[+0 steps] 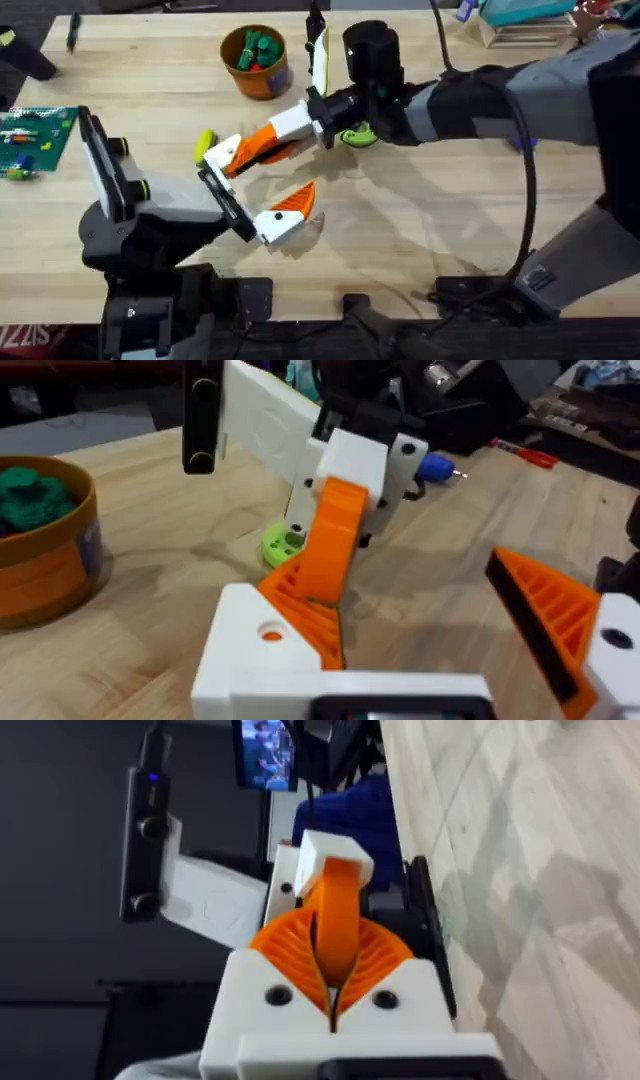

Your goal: Pick up the gripper from the table and insert it into the empty holder that is missing its gripper. Then pick up a screw, insert it into the mounting hole, and use the screwdriver to tighten it. Finally, clean up the table by picking up the vegetable and placing it into the bucket.

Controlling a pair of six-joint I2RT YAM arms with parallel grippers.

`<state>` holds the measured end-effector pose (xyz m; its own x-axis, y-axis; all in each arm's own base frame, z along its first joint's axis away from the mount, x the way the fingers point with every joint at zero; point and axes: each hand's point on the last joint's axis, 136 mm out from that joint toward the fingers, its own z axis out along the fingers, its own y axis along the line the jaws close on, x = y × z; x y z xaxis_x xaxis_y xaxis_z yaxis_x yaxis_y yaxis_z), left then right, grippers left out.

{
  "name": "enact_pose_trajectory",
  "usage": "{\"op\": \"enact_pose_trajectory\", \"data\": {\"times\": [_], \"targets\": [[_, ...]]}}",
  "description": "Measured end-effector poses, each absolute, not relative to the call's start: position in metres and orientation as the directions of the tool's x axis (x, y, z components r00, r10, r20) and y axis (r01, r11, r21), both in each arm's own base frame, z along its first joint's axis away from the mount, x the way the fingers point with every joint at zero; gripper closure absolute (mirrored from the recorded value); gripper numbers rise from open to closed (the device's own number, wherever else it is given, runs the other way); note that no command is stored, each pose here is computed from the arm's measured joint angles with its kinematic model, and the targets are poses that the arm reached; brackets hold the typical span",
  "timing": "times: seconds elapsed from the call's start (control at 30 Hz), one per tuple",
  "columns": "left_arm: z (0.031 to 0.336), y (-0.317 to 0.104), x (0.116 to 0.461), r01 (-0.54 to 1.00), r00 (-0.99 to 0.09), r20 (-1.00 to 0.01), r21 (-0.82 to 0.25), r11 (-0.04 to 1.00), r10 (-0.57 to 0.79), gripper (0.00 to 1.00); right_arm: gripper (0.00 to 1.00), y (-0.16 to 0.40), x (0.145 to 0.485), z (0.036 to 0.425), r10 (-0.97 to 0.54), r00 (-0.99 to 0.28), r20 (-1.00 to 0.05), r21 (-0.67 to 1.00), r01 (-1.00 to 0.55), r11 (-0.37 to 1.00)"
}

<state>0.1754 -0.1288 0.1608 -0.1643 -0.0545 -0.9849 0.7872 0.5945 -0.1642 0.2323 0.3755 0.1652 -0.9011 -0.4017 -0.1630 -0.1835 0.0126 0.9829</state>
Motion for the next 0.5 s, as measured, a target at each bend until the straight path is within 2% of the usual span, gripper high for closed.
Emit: {"op": "enact_pose_trajectory", "data": {"times": [0.5], "targets": [[0.1605, -0.1286, 0.1755, 0.786, -0.166, -0.985, -0.166, 0.596, -0.055, 0.015, 0.987, 0.3766, 0.2352, 0.1641, -0.387, -0.907, -0.166, 0.982, -0.189, 0.021]]}}
